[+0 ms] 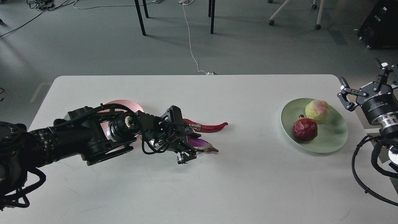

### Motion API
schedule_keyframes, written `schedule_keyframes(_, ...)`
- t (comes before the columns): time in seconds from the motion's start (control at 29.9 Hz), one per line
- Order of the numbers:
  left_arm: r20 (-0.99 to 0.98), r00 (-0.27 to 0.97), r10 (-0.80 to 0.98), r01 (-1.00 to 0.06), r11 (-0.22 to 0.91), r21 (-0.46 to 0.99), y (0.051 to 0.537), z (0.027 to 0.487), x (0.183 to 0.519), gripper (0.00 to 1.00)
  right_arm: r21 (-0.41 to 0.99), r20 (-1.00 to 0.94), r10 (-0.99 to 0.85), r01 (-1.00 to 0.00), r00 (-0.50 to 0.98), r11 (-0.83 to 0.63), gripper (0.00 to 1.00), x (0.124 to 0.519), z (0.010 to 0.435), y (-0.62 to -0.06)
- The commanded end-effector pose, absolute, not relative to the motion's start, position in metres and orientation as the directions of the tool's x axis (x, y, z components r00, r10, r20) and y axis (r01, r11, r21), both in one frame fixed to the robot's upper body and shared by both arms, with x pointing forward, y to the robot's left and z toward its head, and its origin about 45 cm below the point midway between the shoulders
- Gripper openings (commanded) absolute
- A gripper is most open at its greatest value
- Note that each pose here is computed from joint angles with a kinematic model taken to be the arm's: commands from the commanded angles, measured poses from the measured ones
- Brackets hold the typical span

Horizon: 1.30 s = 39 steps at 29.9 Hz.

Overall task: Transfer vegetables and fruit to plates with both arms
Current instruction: 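Reach the left gripper over the purple eggplant and grasp it, then carry the eggplant onto the pink plate and release it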

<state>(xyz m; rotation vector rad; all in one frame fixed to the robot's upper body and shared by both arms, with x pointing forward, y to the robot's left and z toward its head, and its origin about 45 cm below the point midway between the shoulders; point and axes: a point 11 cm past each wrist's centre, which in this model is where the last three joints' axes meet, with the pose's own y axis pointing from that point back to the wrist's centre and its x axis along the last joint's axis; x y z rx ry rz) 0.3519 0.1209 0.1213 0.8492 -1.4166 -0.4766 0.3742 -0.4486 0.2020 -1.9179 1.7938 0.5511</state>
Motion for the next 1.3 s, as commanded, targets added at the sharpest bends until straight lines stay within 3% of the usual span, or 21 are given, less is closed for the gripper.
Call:
schedule_keyframes(0.0,0.665,0.126,-0.736,-0.185,0.641,0.745,0.119,0.124,0.352,0.32,-0.060,-0.576,-0.815,-0.997,0.071,-0.044,0.98,0.375,0.204,-0.449)
schedule_keyframes(0.17,0.687,0.100,-0.719,-0.207,0.660,0.722,0.121,0.139,0.358,0.29,-0.073,-0.580,-0.811,-0.997,0.071,-0.035,0.98,0.376,0.207,-0.450)
schedule_keyframes(0.37,0.749,0.029,-0.662,-0.240,0.722,0.648,0.122,0.188,0.366,0.29,-0.076,-0.579,-0.813,-0.997,0.069,-0.031,0.98,0.377,0.209,-0.452)
schedule_keyframes(0.6,0.734,0.020,-0.679,-0.332,0.688,0.645,0.177,0.228,0.379,0.31,-0.080,-0.579,-0.812,-0.996,0.068,-0.027,0.98,0.378,0.210,-0.452)
schedule_keyframes(0.8,0.679,0.126,-0.724,-0.419,0.581,0.698,0.241,0.216,0.389,0.32,-0.086,-0.596,-0.798,-0.996,0.083,-0.039,0.98,0.383,0.208,-0.440)
schedule_keyframes(0.94,0.628,0.262,-0.732,-0.448,0.484,0.752,0.288,0.179,0.387,0.34,-0.090,-0.597,-0.798,-0.995,0.084,-0.038,0.98,0.384,0.209,-0.440)
schedule_keyframes(1.17,0.617,0.308,-0.724,-0.438,0.468,0.768,0.295,0.160,0.380,0.35,-0.091,-0.597,-0.798,-0.995,0.085,-0.038,0.98,0.385,0.210,-0.440)
schedule_keyframes(1.27,0.619,0.306,-0.723,-0.433,0.474,0.767,0.290,0.157,0.381,0.47,-0.091,-0.597,-0.798,-0.995,0.085,-0.038,0.98,0.385,0.210,-0.440)
